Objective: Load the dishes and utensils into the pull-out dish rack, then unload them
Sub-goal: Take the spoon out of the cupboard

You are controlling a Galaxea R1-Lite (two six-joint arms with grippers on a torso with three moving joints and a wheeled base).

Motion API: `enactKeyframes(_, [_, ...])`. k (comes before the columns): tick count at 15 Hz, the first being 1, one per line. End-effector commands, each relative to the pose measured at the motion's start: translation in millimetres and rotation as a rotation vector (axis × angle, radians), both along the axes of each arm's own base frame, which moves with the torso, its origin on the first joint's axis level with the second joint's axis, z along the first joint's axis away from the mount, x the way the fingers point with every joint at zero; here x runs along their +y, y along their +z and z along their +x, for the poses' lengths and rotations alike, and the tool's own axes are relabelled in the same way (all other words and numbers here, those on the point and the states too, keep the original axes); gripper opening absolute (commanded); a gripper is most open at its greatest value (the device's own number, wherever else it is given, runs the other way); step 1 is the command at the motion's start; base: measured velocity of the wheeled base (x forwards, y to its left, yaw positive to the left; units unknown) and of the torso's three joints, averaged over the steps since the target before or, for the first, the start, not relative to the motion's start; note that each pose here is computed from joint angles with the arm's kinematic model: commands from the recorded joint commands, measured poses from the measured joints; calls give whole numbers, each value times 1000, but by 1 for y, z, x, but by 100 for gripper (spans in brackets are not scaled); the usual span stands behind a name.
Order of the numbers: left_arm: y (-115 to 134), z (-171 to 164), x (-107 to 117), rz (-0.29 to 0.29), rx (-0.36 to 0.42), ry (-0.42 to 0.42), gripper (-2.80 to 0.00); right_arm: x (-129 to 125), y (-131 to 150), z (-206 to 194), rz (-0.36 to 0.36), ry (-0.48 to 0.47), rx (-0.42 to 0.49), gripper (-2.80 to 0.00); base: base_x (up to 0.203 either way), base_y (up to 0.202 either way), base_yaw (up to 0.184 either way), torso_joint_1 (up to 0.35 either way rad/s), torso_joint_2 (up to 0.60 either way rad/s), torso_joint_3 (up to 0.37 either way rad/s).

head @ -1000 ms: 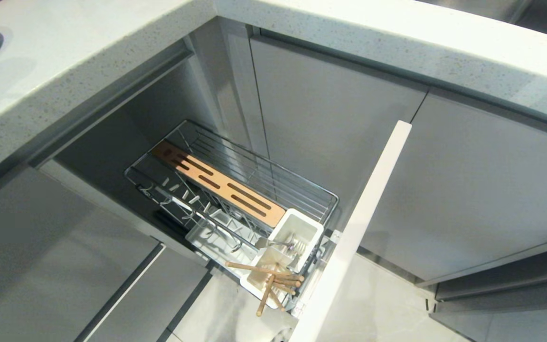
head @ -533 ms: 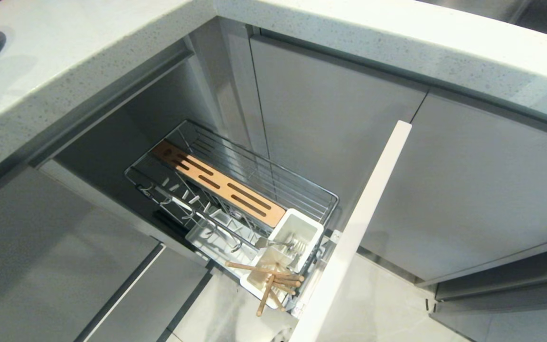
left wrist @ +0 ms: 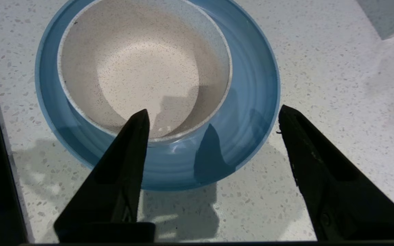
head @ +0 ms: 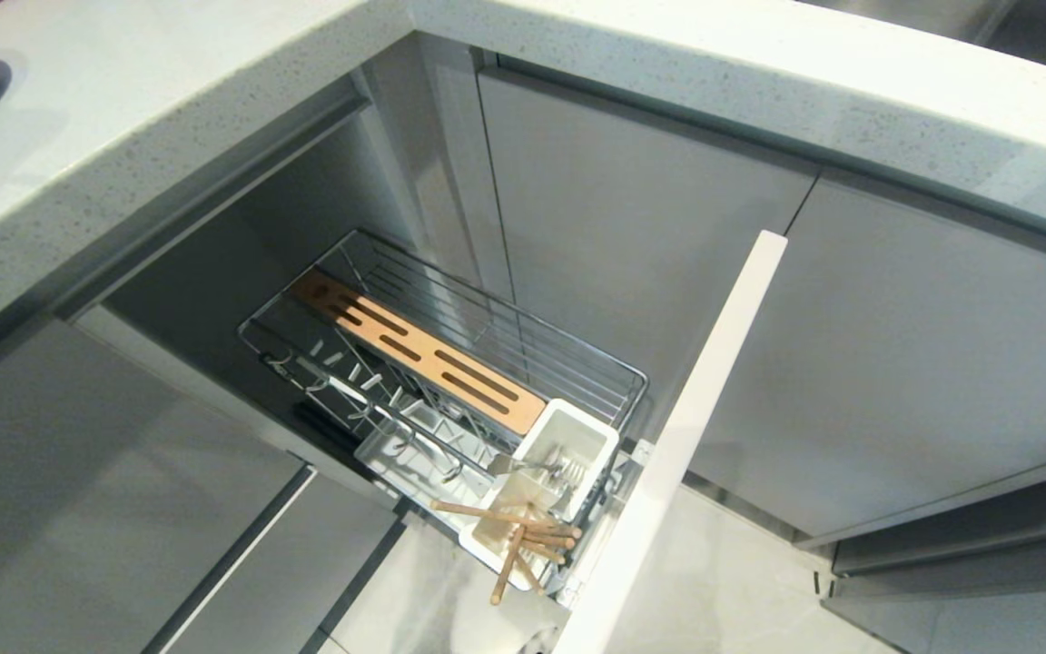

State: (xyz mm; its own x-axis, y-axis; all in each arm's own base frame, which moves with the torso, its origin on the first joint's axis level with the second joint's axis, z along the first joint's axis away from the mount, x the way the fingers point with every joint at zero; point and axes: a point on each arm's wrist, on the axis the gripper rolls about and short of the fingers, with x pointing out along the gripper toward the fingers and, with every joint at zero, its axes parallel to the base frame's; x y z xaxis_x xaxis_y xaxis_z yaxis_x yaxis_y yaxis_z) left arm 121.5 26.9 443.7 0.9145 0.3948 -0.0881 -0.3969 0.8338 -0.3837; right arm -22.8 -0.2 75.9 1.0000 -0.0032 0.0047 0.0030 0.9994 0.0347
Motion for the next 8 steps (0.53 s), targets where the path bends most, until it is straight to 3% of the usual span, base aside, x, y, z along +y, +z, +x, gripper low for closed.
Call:
enactKeyframes(1, [4, -16, -3, -4, -37, -5, 0, 0, 0, 0, -1, 1, -2, -280, 0, 0, 0, 0, 0, 0])
enactKeyframes(3, [14, -34, -7, -36, -173, -14, 0, 0, 0, 0, -1, 0, -3, -280, 0, 0, 0, 0, 0, 0])
enactKeyframes(6, [30, -62, -12, -152, -431, -44, 0, 0, 0, 0, 0, 1, -3, -280, 0, 0, 0, 0, 0, 0])
enactKeyframes(7, [30, -67, -14, -166, -454, -67, -280, 0, 0, 0, -1, 2, -3, -280, 0, 0, 0, 0, 0, 0])
enactKeyframes(8, [31, -70, -16, -192, -483, -89, -280, 0, 0, 0, -1, 0, -1, -280, 0, 0, 0, 0, 0, 0])
